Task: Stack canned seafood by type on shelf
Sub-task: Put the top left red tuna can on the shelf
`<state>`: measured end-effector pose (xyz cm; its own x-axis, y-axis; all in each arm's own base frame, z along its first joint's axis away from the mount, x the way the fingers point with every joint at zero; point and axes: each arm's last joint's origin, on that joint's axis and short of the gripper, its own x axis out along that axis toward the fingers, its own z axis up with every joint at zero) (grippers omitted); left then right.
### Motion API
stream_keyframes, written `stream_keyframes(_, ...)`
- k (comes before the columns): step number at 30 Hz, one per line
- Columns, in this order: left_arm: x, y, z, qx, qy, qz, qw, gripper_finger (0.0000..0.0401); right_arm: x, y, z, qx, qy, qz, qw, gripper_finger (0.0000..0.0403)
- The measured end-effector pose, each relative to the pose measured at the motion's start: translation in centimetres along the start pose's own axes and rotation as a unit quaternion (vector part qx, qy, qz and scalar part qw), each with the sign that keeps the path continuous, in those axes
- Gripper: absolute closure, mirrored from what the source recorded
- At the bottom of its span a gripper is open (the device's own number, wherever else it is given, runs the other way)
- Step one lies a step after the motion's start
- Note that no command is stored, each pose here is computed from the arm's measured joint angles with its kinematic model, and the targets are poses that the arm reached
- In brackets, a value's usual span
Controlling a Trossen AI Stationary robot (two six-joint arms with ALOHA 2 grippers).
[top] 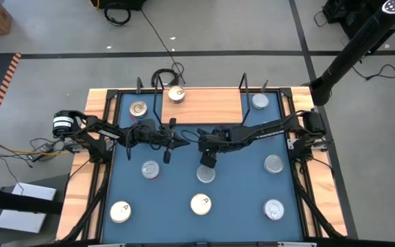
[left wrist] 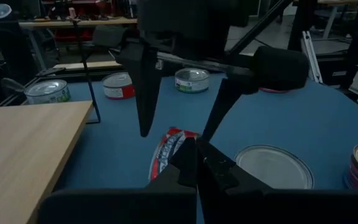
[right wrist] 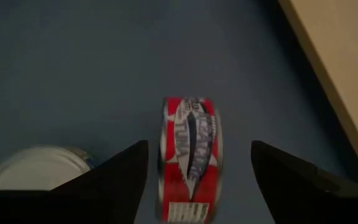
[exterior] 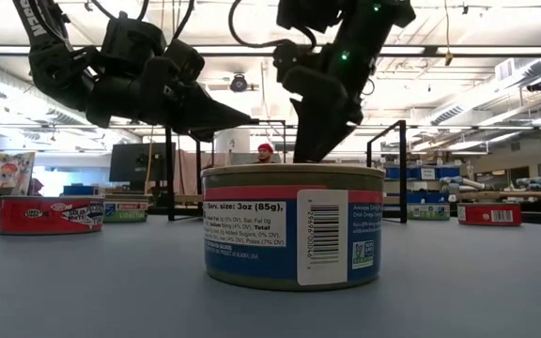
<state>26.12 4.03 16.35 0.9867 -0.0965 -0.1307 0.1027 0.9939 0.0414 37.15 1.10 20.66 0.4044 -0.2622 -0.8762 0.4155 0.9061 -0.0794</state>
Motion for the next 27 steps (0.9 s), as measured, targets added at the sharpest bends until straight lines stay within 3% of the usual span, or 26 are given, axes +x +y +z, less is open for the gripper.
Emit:
stream_keyframes(8,0.0,0.0,-0.1,0.006,0.003,0.000,1.000,0.0400,0.4,0.2,-0.1,-0.007,0.016,0.018,1.000,0.0138)
stream_keyframes(18,0.0,0.0,-0.1,0.006,0.003,0.000,1.000,0.0400,0.4,0.3,-0.2,-0.009,0.022,0.037,0.999,0.0264)
stream_keyframes(21,0.0,0.0,-0.1,0.006,0.003,0.000,1.000,0.0400,0.4,0.2,0.0,-0.016,0.019,0.039,0.999,0.0267)
stream_keyframes(27,0.0,0.0,-0.1,0.008,0.003,0.000,1.000,0.0400,-0.8,0.4,0.8,-0.036,0.019,0.041,0.998,0.0318)
